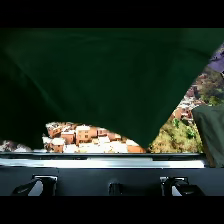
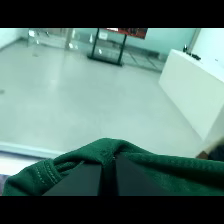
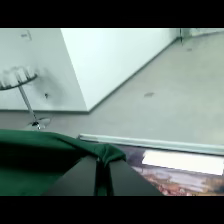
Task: Fold the clothes and pants, and hang the long-sleeved shirts on hangers.
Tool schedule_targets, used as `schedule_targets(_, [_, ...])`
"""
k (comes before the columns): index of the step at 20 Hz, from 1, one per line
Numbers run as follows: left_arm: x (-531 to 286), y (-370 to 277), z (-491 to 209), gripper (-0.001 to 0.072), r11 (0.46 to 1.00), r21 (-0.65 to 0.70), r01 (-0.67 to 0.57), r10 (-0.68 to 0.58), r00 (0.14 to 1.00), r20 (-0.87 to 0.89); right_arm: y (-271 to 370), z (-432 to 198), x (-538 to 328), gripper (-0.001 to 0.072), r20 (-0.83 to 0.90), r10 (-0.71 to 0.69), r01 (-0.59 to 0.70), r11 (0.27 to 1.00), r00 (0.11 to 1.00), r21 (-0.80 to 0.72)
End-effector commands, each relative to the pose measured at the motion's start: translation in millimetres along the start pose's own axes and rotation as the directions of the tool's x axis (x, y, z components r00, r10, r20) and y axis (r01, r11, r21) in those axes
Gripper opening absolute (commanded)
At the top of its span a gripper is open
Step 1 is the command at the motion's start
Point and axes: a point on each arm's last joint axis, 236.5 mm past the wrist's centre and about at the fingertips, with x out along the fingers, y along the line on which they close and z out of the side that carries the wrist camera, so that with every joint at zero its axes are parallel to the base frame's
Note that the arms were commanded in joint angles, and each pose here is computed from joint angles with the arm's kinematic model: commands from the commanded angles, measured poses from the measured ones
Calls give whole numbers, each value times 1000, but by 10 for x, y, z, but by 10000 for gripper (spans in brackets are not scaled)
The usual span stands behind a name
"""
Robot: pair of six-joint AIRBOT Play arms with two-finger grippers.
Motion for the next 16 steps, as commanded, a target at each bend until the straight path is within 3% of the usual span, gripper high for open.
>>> schedule_targets(1, [528,304,-649,20,993,-117,-19,-2,985,-175,-613,-587,637,32,-201,-65,88,990,977,109])
schedule_targets(4, [1135,754,-1880,19,982,-163,-92,9,894,-447,-1298,-1650,1291,32,-486,-66,193,957,872,217])
schedule_targets(8, [1692,1335,-3757,20,966,-166,-197,21,702,-712,-2193,-3281,1750,32,-773,-43,371,893,633,254])
schedule_targets(12, [1935,1674,-5020,21,943,-176,-283,7,545,-838,-2803,-4512,1959,32,-866,-21,508,817,499,272])
schedule_targets(16, [2025,1791,-5537,21,920,-212,-328,-18,505,-863,-3013,-5118,2013,32,-891,8,594,743,455,310])
